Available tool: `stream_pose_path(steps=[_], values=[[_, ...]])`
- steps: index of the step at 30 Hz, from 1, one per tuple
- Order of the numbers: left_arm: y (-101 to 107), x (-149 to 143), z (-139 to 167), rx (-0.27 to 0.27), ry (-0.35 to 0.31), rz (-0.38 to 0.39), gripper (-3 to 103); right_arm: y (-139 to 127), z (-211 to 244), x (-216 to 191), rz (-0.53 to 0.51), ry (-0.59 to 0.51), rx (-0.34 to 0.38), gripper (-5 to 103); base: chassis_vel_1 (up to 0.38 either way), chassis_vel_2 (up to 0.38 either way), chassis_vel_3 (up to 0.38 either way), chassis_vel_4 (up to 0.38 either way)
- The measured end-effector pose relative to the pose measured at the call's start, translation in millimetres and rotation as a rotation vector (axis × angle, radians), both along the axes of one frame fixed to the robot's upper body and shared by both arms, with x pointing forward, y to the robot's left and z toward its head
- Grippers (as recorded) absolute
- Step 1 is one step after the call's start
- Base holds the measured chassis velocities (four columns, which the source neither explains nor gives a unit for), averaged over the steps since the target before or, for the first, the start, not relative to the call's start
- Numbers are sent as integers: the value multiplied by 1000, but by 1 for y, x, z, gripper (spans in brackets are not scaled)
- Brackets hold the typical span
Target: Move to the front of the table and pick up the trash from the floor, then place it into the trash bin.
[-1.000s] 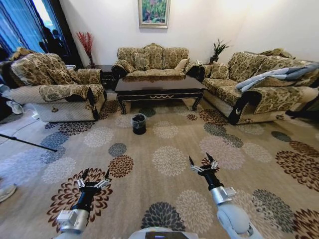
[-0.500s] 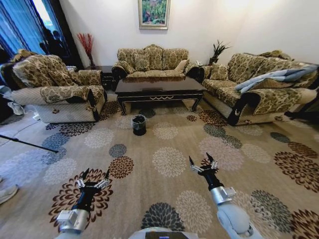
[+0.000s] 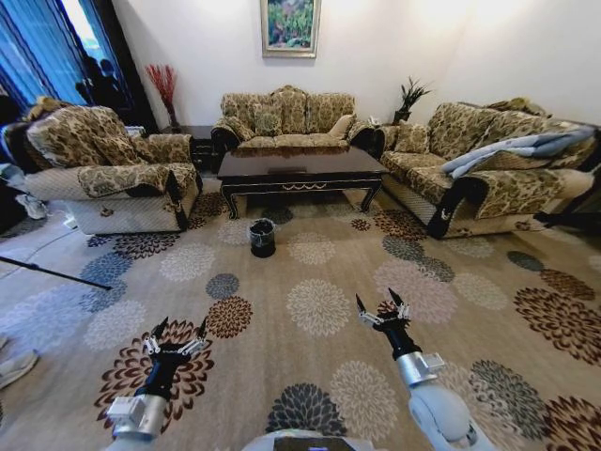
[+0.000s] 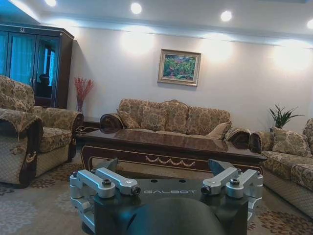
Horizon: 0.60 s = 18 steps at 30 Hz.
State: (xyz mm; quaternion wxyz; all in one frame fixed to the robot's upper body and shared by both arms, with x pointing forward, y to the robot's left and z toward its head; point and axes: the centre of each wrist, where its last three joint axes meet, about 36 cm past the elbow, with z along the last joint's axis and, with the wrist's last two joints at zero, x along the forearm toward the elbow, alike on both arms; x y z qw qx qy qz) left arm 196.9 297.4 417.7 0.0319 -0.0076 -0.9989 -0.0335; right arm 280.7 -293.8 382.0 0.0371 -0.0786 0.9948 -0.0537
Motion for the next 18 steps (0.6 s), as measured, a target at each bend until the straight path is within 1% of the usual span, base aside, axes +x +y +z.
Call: stream_pose_path(steps=[18], values=[[0,0,0,0,0,0,100,0,0,0,0,0,0,100,0,0,0,0]])
